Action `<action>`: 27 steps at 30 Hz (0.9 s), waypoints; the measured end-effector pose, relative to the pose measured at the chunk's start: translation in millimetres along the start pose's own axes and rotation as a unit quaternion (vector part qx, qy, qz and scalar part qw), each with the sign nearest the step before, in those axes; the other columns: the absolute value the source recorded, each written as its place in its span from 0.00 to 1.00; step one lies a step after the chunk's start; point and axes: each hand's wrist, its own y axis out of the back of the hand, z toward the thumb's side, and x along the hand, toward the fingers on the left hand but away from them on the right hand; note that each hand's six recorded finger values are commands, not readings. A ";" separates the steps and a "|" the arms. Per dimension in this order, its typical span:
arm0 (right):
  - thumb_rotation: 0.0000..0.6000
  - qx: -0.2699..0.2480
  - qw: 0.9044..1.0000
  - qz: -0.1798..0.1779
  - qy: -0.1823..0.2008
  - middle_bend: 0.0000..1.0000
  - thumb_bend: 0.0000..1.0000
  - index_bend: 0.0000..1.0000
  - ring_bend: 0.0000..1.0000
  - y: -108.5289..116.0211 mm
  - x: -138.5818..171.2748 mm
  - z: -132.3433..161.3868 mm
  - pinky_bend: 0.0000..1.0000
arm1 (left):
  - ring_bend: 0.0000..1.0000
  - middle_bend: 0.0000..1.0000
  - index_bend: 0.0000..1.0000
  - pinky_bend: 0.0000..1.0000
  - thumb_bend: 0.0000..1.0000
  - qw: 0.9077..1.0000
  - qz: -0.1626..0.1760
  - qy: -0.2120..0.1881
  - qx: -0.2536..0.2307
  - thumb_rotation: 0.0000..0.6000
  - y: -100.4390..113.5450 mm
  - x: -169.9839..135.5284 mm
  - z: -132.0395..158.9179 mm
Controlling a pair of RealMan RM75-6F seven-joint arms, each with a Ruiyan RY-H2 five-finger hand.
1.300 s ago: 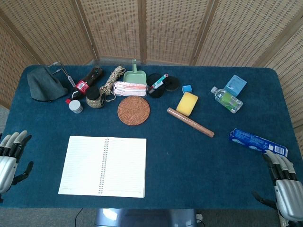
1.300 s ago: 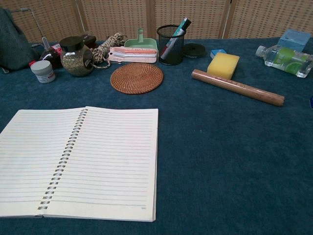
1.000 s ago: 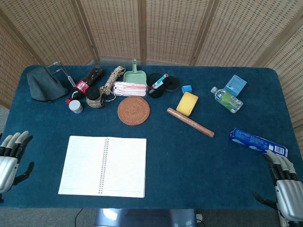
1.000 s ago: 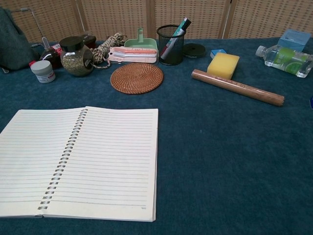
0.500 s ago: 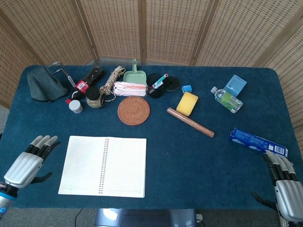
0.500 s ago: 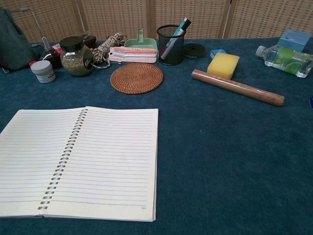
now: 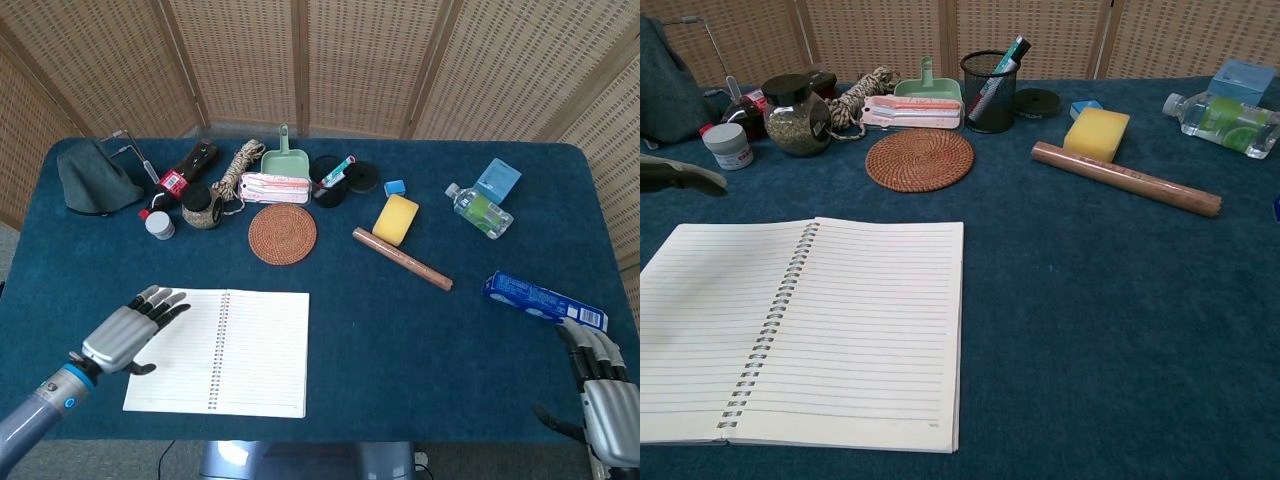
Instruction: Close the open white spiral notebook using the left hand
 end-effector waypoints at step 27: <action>1.00 -0.010 1.000 -0.006 0.002 0.00 0.00 0.00 0.00 5.3 1.4 -0.6 0.00 | 0.00 0.04 0.10 0.00 0.02 0.992 -0.087 -0.022 0.084 1.00 -35.2 38.5 61.2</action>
